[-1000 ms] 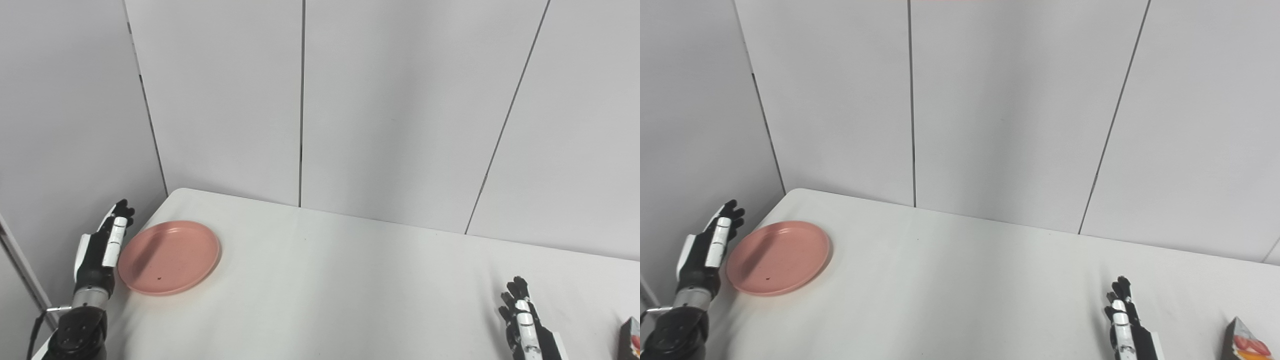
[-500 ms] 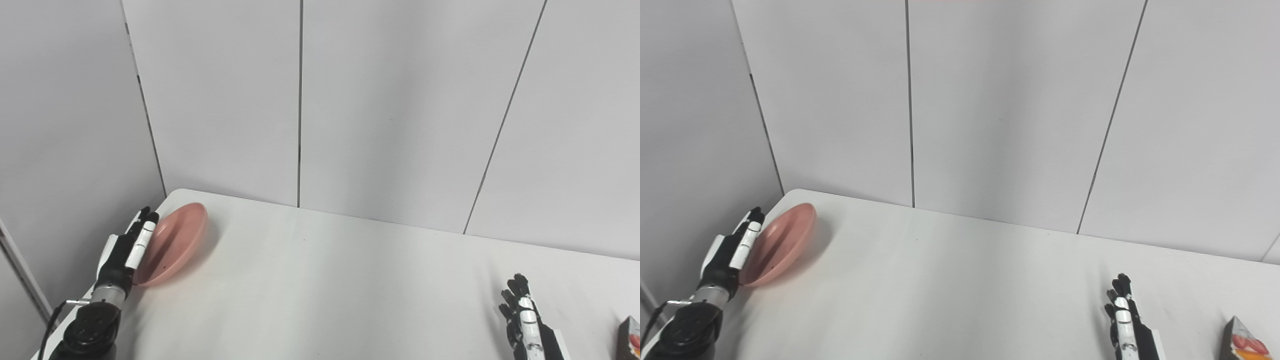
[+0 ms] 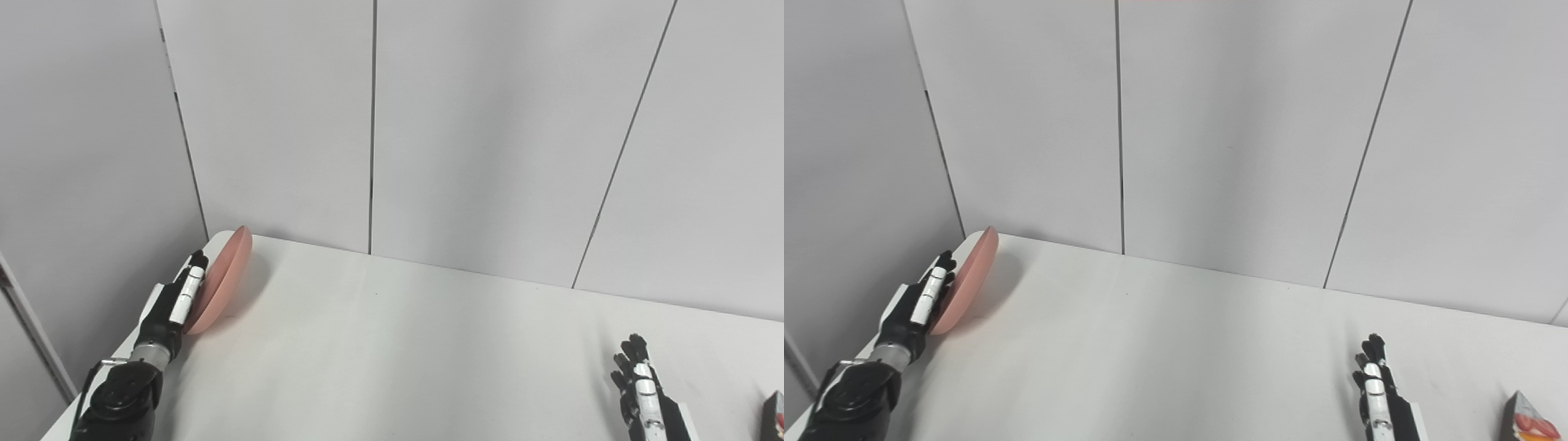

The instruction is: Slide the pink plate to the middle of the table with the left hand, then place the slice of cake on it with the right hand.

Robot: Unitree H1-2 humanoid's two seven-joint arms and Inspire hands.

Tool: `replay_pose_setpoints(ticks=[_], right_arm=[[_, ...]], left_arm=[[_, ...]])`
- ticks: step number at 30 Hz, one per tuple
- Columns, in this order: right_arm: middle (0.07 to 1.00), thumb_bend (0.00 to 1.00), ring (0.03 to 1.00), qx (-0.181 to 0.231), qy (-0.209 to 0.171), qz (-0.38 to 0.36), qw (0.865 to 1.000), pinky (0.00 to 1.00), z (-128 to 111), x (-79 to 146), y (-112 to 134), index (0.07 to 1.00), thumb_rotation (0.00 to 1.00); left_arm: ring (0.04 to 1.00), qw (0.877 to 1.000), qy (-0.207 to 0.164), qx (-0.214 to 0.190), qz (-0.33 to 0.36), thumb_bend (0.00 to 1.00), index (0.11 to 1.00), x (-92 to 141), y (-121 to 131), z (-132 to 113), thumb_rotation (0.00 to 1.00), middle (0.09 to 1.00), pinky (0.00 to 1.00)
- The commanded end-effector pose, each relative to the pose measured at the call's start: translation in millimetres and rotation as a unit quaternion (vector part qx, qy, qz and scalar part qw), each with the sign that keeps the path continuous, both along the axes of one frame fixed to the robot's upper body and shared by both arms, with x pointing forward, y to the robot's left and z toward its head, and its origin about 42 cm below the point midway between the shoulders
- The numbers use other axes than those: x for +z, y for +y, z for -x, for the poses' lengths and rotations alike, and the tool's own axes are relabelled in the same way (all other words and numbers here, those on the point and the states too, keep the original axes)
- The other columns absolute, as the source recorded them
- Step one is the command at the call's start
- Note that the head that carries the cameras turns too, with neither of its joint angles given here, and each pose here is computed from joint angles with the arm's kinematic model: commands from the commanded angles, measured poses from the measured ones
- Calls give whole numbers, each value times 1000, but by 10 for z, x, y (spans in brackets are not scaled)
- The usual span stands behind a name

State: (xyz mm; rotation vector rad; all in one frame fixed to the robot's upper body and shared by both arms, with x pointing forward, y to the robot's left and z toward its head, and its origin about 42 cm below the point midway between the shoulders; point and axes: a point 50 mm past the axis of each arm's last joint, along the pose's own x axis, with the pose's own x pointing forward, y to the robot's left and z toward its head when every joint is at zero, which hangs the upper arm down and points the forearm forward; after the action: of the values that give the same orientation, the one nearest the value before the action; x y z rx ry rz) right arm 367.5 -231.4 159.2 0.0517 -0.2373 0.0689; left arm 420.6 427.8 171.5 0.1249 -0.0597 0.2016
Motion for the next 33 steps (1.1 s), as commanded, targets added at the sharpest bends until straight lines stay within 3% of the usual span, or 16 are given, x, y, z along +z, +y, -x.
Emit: replay_pose_setpoints(ticks=[1, 10, 21, 27, 33], right_arm=[[1000, 325, 1000, 4, -26, 0, 1000, 1000, -33, 129, -7, 1000, 961], [1000, 339, 1000, 2, -27, -5, 1000, 1000, -34, 132, -3, 1000, 956], [1000, 384, 1000, -3, -25, -6, 1000, 1000, -27, 132, 4, 1000, 925], [1000, 387, 1000, -4, -29, -1, 1000, 1000, -27, 135, 13, 1000, 930], [1000, 413, 1000, -6, -31, -3, 1000, 1000, -39, 125, 22, 1000, 917]], left_arm=[[987, 999, -9, -46, 18, 747, 974, 32, -229, -105, 1000, 979, 1000], [973, 993, -41, -96, 54, 799, 963, 100, -461, -140, 1000, 963, 984], [969, 980, -34, -176, 83, 818, 959, 16, -853, -238, 1000, 958, 981], [995, 961, -28, -235, 144, 805, 973, -111, -1342, -263, 1000, 987, 997], [993, 946, -29, -260, 192, 785, 982, -235, -1869, -221, 1000, 989, 993]])
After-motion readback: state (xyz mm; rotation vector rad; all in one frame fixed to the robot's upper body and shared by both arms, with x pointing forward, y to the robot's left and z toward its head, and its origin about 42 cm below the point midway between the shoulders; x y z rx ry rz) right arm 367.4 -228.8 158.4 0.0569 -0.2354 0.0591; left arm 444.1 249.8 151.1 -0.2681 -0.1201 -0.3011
